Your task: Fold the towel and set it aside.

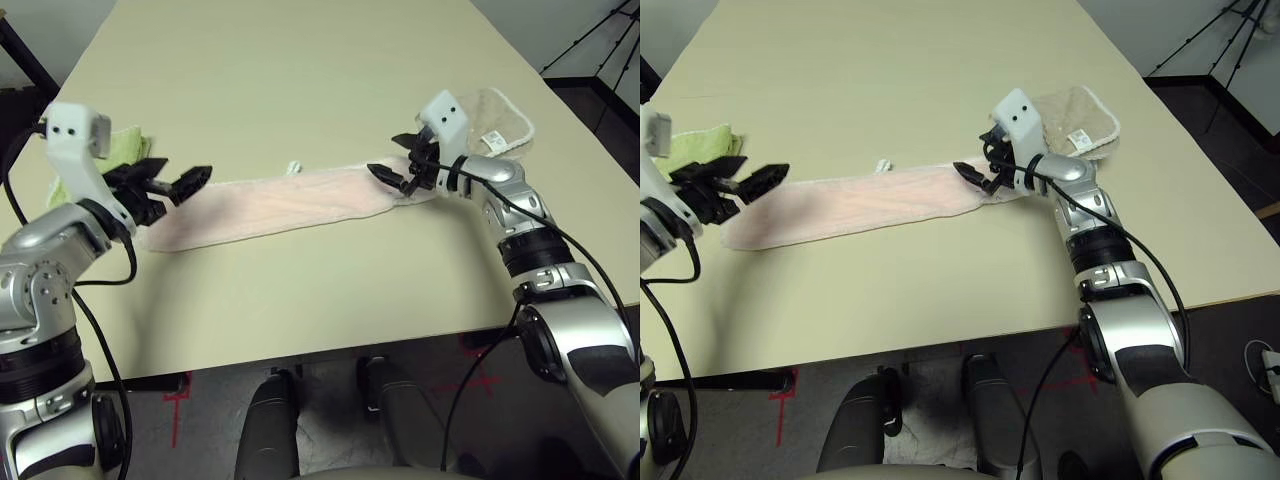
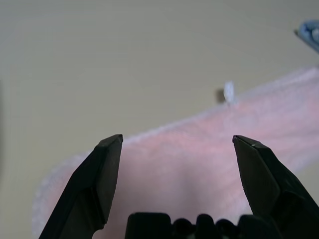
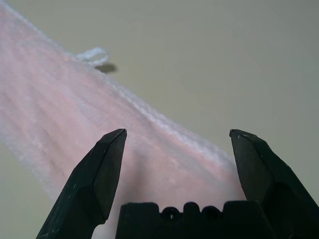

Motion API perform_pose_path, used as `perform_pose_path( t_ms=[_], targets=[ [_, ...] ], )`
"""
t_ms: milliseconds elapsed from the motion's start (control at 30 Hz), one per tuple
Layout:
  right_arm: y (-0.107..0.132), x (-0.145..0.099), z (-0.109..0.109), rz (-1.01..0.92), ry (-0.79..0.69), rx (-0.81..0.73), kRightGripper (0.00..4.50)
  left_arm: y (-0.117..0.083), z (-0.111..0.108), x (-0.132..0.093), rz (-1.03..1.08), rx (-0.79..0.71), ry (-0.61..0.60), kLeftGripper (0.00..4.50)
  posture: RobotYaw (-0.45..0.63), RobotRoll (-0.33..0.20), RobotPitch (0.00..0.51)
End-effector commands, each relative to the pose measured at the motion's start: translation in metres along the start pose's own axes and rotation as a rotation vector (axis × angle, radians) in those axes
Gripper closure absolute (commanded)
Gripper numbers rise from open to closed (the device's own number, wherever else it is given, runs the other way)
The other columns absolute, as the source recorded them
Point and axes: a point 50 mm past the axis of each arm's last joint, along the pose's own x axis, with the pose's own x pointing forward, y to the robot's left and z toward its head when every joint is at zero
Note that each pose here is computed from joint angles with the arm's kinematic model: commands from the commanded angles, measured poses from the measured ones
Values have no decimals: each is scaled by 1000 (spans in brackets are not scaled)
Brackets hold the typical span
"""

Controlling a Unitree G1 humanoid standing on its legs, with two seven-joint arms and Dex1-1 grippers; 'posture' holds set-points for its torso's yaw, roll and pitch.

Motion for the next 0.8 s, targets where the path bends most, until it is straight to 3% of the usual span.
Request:
perform_pose_path(
  t_ms=[33, 267, 567, 800],
  targets=[
    [-2, -7, -14, -36, 73, -18, 35, 0, -21, 2, 49, 82, 92, 32, -42, 0, 208],
    [-13, -14, -26, -94, 164, -64, 35, 14, -39, -1, 151, 259, 168, 32, -44, 0, 204],
    [-8, -15, -40, -62, 234, -95, 35, 21, -40, 1, 172, 262, 155, 32, -41, 0, 198],
    [-14, -12, -17, -76, 102, -62, 35, 17, -5, -1, 118, 87, -106, 32, -35, 0, 193]
  ],
)
